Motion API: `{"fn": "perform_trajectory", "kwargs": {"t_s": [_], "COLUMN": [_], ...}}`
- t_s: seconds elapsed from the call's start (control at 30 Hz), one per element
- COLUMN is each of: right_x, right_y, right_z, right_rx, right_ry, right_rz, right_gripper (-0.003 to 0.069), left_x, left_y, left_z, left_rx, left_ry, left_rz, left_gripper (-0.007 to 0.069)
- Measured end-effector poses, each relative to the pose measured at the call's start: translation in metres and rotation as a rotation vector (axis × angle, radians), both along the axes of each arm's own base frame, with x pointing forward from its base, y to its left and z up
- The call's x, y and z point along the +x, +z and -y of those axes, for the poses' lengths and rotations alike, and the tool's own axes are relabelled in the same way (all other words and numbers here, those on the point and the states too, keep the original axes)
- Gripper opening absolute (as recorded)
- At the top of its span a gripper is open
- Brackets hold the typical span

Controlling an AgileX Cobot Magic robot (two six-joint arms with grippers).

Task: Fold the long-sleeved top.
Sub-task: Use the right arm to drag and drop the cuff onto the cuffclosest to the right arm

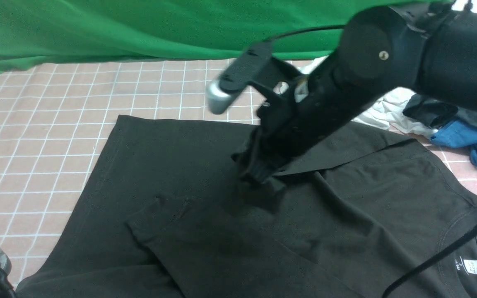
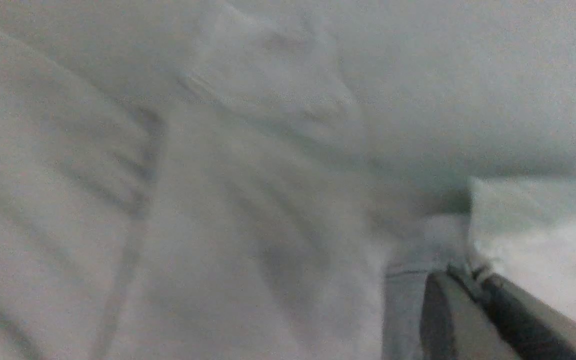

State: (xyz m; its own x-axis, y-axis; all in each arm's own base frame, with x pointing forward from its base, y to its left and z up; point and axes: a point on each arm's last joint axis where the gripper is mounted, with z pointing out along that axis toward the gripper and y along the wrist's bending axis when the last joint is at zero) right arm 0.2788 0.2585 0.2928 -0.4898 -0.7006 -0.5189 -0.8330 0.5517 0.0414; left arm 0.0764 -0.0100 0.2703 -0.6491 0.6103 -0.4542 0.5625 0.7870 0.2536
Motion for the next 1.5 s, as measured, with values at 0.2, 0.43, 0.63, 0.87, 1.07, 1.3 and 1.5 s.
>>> {"fn": "perform_trajectory", "kwargs": {"t_s": [0.2,0.43,0.63,0.87,1.07,1.3,1.5], "right_x": [-0.015,-0.008,-0.002,-0.009,-0.023,-0.055,-0.048], "right_y": [0.001,-0.009,-0.002,-0.001,-0.036,-0.090,-0.100], "right_z": [-0.014,-0.025,-0.036,-0.019,-0.023,-0.055,-0.062], "right_rx": [-0.004,0.006,0.142,-0.017,-0.141,-0.226,-0.216], "right_ry": [0.043,0.041,-0.006,-0.026,0.015,0.395,0.407], "right_rz": [-0.018,-0.024,0.033,-0.020,-0.112,0.059,0.155], "right_gripper": [0.0051,0.0158,0.0542,0.0420,0.0489,0.0614,0.0598], "left_x": [0.000,0.000,0.000,0.000,0.000,0.000,0.000], "left_y": [0.000,0.000,0.000,0.000,0.000,0.000,0.000], "left_z": [0.000,0.001,0.002,0.003,0.003,0.003,0.003], "left_rx": [-0.001,-0.007,-0.027,-0.033,-0.033,-0.033,-0.033], "left_ry": [0.000,-0.001,-0.002,-0.003,-0.002,-0.002,-0.002], "left_rz": [0.000,0.000,-0.002,-0.001,0.000,0.000,0.000], "left_gripper": [0.0037,0.0037,0.0037,0.0037,0.0037,0.0037,0.0037]}}
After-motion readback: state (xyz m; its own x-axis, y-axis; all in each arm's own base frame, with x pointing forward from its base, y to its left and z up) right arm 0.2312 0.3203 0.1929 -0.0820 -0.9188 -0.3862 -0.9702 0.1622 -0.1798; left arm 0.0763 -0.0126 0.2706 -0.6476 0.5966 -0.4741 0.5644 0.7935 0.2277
